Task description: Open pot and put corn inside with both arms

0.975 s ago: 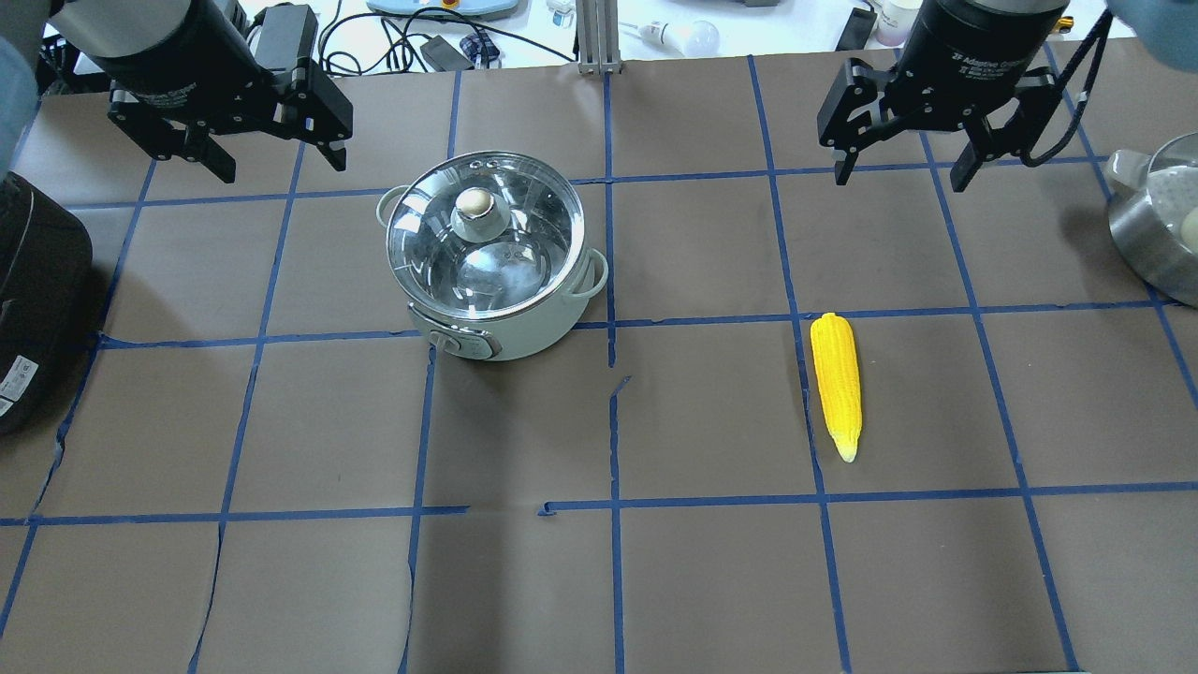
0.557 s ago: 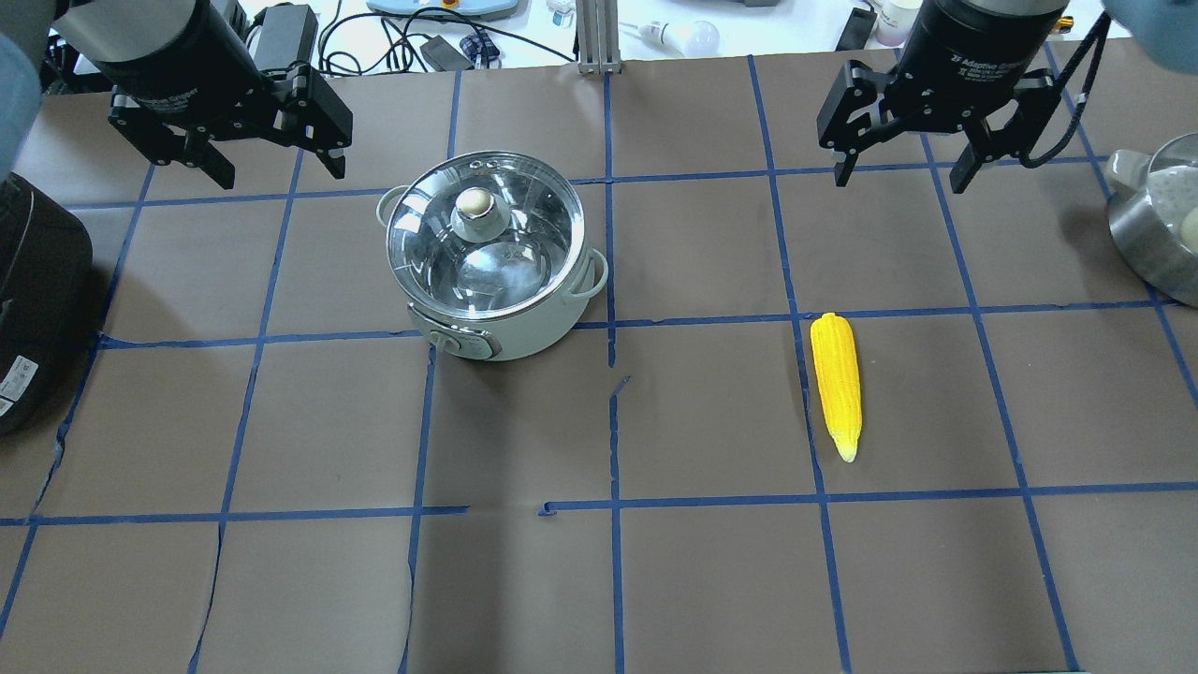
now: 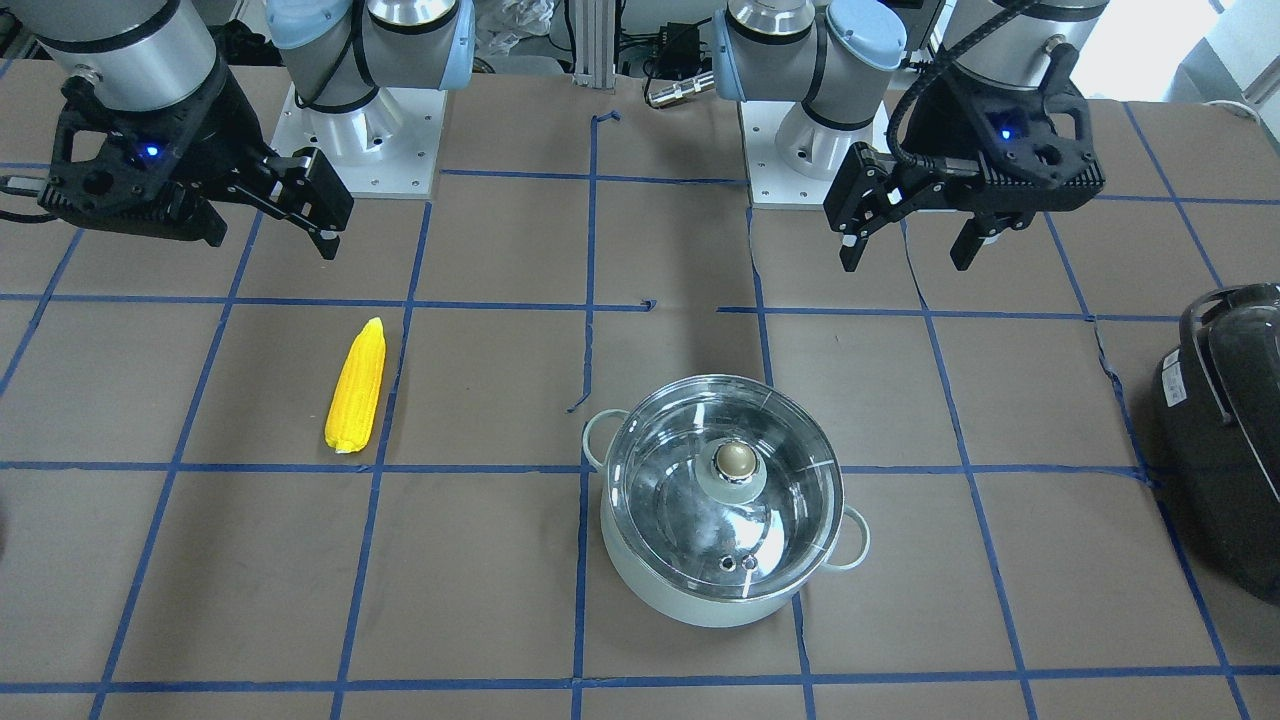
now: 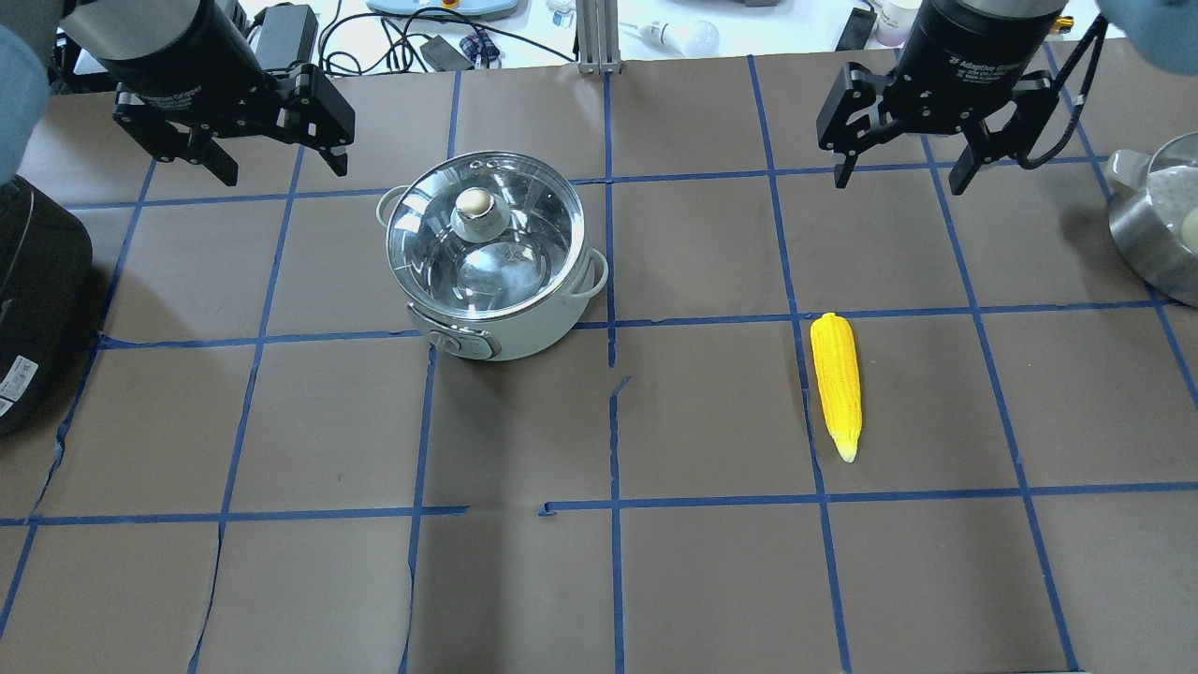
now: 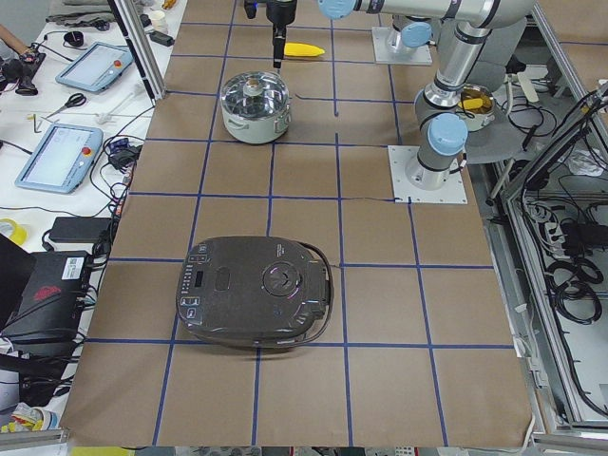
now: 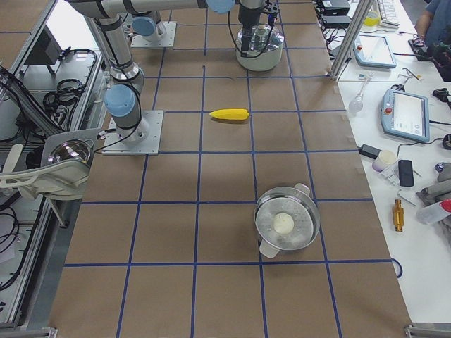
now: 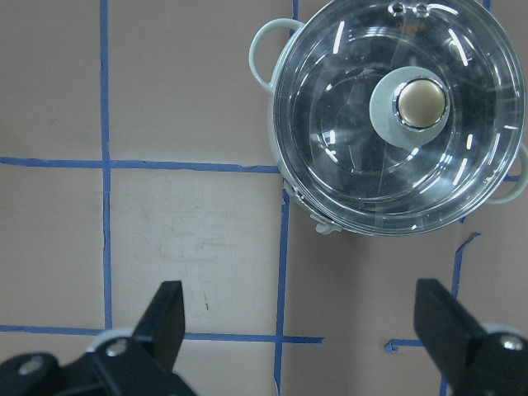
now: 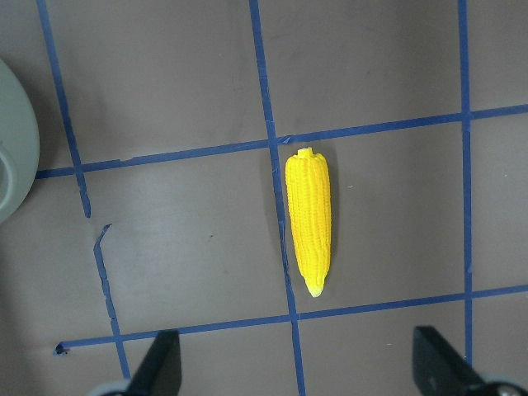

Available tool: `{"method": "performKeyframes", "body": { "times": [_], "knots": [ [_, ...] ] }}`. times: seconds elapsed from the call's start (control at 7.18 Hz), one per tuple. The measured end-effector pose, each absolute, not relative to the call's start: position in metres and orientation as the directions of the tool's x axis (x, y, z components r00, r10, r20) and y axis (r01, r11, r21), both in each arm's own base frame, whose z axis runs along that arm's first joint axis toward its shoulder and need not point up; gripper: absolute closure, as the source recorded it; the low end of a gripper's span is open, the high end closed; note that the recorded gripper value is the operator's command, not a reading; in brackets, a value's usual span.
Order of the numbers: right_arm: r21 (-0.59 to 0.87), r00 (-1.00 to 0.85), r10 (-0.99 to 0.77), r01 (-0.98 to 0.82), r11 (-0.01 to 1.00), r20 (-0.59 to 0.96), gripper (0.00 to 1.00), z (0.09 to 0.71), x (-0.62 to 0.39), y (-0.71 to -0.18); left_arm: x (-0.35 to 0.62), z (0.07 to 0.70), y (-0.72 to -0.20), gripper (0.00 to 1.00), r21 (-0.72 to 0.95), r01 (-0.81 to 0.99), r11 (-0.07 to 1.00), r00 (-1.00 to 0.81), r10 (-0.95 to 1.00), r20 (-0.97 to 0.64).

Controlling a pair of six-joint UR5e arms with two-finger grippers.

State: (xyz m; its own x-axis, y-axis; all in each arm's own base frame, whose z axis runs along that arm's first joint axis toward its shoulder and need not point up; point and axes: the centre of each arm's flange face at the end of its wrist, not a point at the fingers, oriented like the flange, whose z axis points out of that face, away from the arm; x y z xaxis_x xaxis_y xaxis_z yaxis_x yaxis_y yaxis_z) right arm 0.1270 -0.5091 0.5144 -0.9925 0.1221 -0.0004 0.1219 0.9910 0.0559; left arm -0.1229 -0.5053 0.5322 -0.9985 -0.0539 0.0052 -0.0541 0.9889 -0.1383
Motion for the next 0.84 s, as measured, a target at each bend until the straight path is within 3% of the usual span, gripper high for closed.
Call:
{"method": "performKeyframes", "body": {
  "times": [0.84],
  "knots": [
    [0.055, -0.992, 0.125, 0.125, 0.991, 0.001, 0.00, 0.5131, 0.1260, -0.5108, -0.1228, 0.5277, -0.5162, 0.00, -0.130, -0.060, 0.990, -0.998, -0.060, 0.003]
  ]
}}
